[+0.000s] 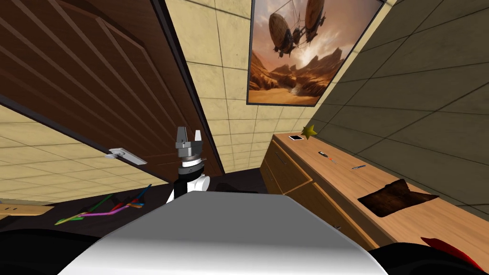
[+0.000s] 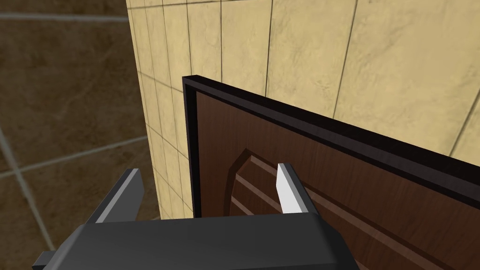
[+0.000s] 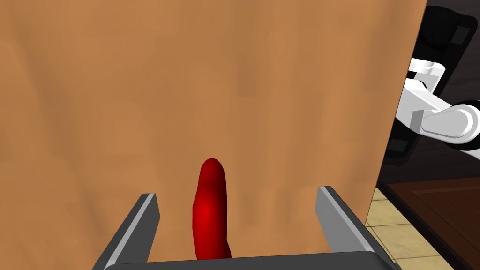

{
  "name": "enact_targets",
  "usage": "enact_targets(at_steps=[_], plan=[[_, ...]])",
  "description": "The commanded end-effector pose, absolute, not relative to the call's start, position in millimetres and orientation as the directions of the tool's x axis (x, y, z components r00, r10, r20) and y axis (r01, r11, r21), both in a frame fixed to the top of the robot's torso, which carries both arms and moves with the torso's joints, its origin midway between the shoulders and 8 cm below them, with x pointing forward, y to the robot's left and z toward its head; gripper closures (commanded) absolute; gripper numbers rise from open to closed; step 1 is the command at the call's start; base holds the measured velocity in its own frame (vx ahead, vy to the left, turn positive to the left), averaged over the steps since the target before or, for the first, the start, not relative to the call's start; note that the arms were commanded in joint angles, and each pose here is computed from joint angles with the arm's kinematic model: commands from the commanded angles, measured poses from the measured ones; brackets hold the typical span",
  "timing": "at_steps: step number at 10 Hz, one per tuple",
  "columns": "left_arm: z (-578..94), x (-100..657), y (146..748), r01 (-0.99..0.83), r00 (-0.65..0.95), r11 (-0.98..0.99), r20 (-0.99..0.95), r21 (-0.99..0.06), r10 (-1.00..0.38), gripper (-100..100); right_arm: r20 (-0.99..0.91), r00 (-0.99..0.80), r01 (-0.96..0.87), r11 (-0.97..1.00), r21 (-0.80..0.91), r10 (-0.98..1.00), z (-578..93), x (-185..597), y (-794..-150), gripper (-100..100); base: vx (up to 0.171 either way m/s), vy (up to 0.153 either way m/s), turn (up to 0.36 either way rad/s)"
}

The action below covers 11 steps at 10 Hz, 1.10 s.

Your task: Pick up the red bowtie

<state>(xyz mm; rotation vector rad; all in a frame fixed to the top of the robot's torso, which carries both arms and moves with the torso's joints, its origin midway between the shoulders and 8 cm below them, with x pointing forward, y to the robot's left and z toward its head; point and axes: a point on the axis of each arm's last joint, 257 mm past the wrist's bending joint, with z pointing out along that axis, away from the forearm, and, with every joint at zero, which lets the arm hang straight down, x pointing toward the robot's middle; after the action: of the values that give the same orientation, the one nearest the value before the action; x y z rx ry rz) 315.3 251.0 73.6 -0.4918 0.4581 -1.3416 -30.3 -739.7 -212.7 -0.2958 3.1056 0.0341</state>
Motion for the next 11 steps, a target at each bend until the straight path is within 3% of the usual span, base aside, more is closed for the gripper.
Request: enact_targets(at_steps=[1, 2, 3, 7, 8, 9, 10, 11], plan=[[73.6, 315.3, 251.0, 0.799, 0.17, 0.157, -0.032, -0.581, -0.985, 0, -0.008, -0.984, -0.179, 0.984, 0.027, -0.179, -219.2, -42.6, -739.1, -100, -0.001, -0.001, 0.04], [73.6, 315.3, 251.0, 0.799, 0.17, 0.157, -0.032, -0.581, -0.985, 0, -0.019, -0.983, -0.185, 0.983, 0.016, -0.184, -217.0, -34.6, -741.9, -100, 0.0, 0.0, 0.0], [73.6, 315.3, 251.0, 0.799, 0.17, 0.157, -0.032, -0.581, -0.985, 0, -0.016, -0.983, -0.184, 0.983, 0.018, -0.183, -217.1, -35.7, -741.6, 100, 0.0, 0.0, 0.0], [73.6, 315.3, 251.0, 0.799, 0.17, 0.157, -0.032, -0.581, -0.985, 0, -0.019, -0.983, -0.182, 0.983, 0.018, -0.182, -216.8, -34.6, -741.5, 100, 0.0, 0.0, 0.0], [73.6, 315.3, 251.0, 0.799, 0.17, 0.157, -0.032, -0.581, -0.985, 0, -0.019, -0.983, -0.182, 0.983, 0.017, -0.182, -216.7, -34.6, -741.7, 0, 0.0, 0.0, 0.0], [73.6, 315.3, 251.0, 0.799, 0.17, 0.157, -0.032, -0.581, -0.985, 0, -0.026, -0.979, -0.201, 0.979, 0.024, -0.201, -204.8, -22.0, -741.1, 100, 0.002, 0.006, -0.11], [73.6, 315.3, 251.0, 0.799, 0.17, 0.157, -0.032, -0.581, -0.985, 0, -0.023, -0.981, -0.192, 0.981, 0.016, -0.192, -210.0, -27.8, -743.5, 100, 0.002, 0.003, -0.028], [73.6, 315.3, 251.0, 0.799, 0.17, 0.157, -0.032, -0.581, -0.985, 0, -0.023, -0.981, -0.194, 0.981, 0.018, -0.193, -208.7, -27.1, -743.2, 0, 0.0, 0.0, 0.0]])
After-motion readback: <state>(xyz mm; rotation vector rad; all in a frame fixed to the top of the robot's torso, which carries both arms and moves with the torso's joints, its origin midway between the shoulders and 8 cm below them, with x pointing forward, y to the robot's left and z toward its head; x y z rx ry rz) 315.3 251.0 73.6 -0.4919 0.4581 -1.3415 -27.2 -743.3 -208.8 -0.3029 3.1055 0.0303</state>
